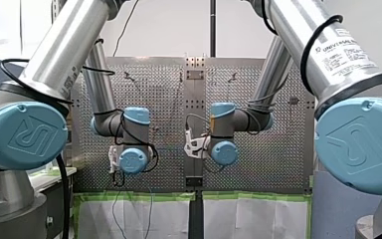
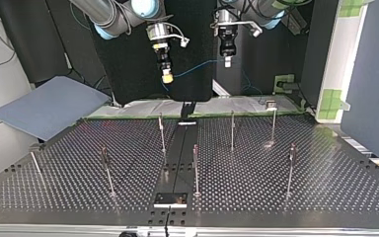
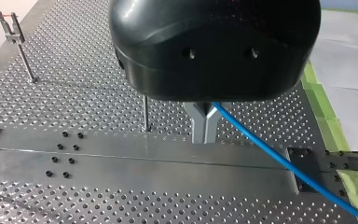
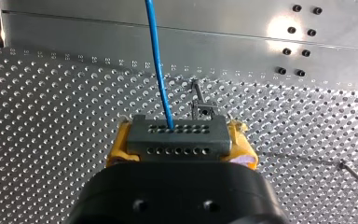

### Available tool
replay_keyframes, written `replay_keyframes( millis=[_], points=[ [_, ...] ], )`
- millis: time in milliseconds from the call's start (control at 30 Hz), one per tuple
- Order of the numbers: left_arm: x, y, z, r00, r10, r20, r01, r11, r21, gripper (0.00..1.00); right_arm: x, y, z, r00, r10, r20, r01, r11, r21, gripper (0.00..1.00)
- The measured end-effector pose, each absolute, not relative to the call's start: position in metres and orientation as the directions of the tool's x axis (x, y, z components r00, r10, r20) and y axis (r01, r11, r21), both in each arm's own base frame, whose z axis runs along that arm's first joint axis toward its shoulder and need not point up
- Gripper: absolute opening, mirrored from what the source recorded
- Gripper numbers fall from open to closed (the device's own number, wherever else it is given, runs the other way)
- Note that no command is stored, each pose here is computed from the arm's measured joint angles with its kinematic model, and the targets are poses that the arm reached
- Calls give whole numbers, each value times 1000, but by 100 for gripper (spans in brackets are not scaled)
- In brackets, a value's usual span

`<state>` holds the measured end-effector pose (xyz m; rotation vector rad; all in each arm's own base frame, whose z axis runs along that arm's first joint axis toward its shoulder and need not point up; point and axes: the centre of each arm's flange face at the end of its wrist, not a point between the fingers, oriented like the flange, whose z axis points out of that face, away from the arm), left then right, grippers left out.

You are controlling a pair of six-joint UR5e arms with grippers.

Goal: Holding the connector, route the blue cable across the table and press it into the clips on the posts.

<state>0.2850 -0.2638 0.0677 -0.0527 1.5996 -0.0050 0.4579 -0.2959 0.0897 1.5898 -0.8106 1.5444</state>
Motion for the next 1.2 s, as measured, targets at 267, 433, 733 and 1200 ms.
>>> replay_keyframes(
  millis=[267, 433, 733, 1200],
  points=[
    [285, -264, 68, -29, -37, -999, -31, 999, -36, 0, 458, -296, 90, 66, 65, 996, -856, -508, 90, 0],
    [285, -264, 68, -29, -37, -999, -31, 999, -36, 0, 460, -295, 88, 74, 64, 995, -856, -508, 97, 0],
    [285, -264, 68, -29, -37, -999, -31, 999, -36, 0, 470, -276, 57, 156, 3, 988, -854, -502, 137, 0],
    [285, -264, 68, -29, -37, -999, -31, 999, -36, 0, 450, -260, 8, 310, -131, 942, -840, -501, 208, 0]
  ],
)
